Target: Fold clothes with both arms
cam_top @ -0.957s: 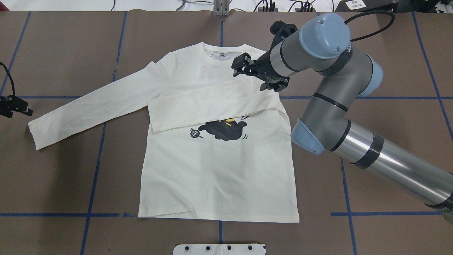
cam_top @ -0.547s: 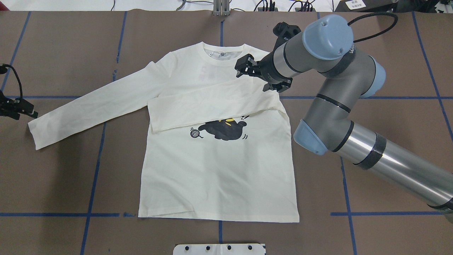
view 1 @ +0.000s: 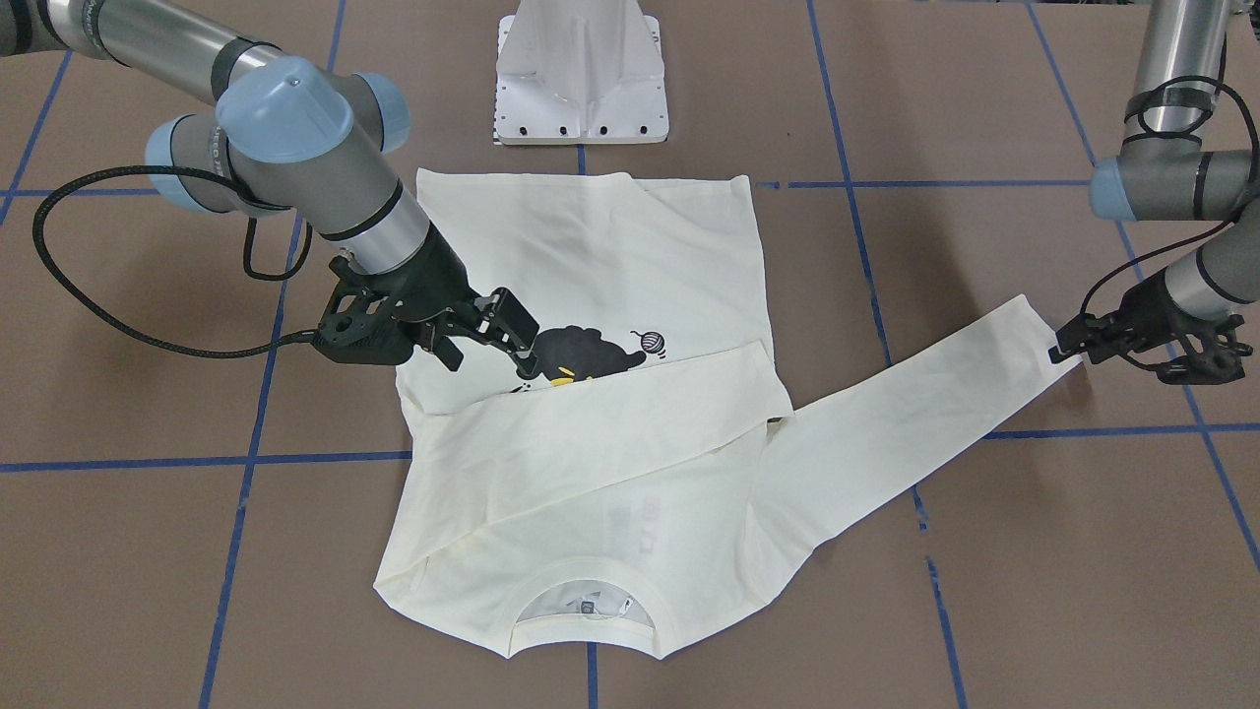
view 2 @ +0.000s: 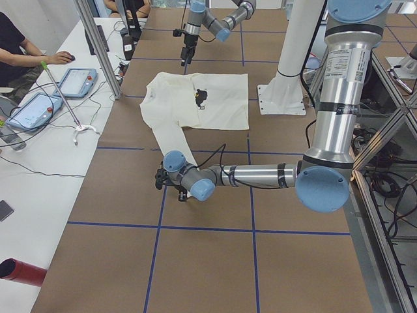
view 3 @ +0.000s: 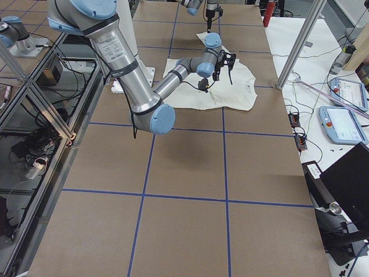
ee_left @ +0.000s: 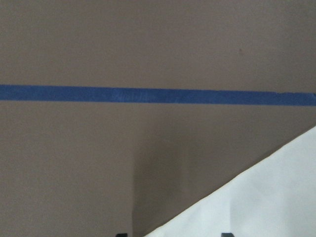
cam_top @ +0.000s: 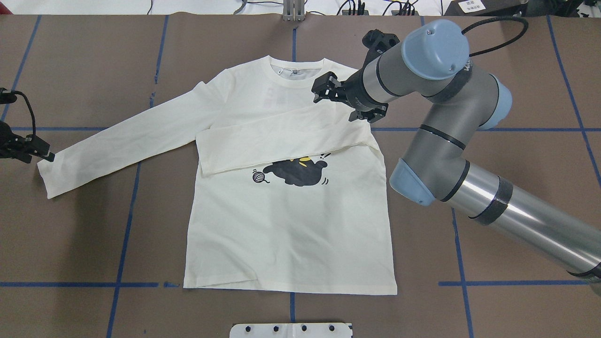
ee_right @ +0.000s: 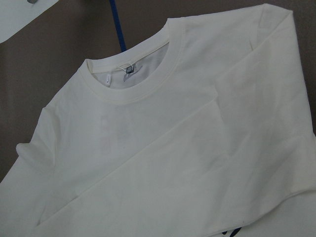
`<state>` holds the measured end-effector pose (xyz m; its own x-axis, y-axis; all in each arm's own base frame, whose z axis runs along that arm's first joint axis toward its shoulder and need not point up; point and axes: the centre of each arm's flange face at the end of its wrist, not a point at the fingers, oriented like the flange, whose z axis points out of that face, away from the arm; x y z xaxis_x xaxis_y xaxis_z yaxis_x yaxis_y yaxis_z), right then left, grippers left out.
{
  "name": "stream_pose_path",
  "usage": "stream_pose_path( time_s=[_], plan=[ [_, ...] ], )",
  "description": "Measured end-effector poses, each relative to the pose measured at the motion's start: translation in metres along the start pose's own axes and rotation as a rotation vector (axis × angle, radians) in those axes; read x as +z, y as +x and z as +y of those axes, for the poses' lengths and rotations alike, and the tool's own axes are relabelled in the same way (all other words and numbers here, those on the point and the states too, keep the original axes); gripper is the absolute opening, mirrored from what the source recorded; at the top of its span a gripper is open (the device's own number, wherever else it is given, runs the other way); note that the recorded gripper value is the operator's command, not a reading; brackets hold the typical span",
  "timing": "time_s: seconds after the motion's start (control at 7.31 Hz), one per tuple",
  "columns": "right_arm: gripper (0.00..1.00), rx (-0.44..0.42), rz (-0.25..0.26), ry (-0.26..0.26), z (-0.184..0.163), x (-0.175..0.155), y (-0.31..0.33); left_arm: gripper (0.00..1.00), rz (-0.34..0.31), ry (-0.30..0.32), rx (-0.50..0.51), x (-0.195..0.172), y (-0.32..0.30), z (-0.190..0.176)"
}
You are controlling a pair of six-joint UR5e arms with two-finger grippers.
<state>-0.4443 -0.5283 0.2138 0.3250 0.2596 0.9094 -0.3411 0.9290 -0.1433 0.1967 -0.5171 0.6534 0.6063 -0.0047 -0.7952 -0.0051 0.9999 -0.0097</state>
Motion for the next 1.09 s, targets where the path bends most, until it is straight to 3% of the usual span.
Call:
stream_pose_path(
  time_s=[0.68,1.09],
  plan=[
    [0.99,-0.005,-0.007,0.001,0.0006,-0.0032,-0.0022,0.62,-0.006,-0.008,0.000,0.0042,-0.0027,0.0017],
    [0.99,-0.006,-0.011,-0.003,0.0015,-0.0045,-0.0039,0.45,-0.010,-0.013,-0.010,0.0070,-0.0063,0.0021]
  ],
)
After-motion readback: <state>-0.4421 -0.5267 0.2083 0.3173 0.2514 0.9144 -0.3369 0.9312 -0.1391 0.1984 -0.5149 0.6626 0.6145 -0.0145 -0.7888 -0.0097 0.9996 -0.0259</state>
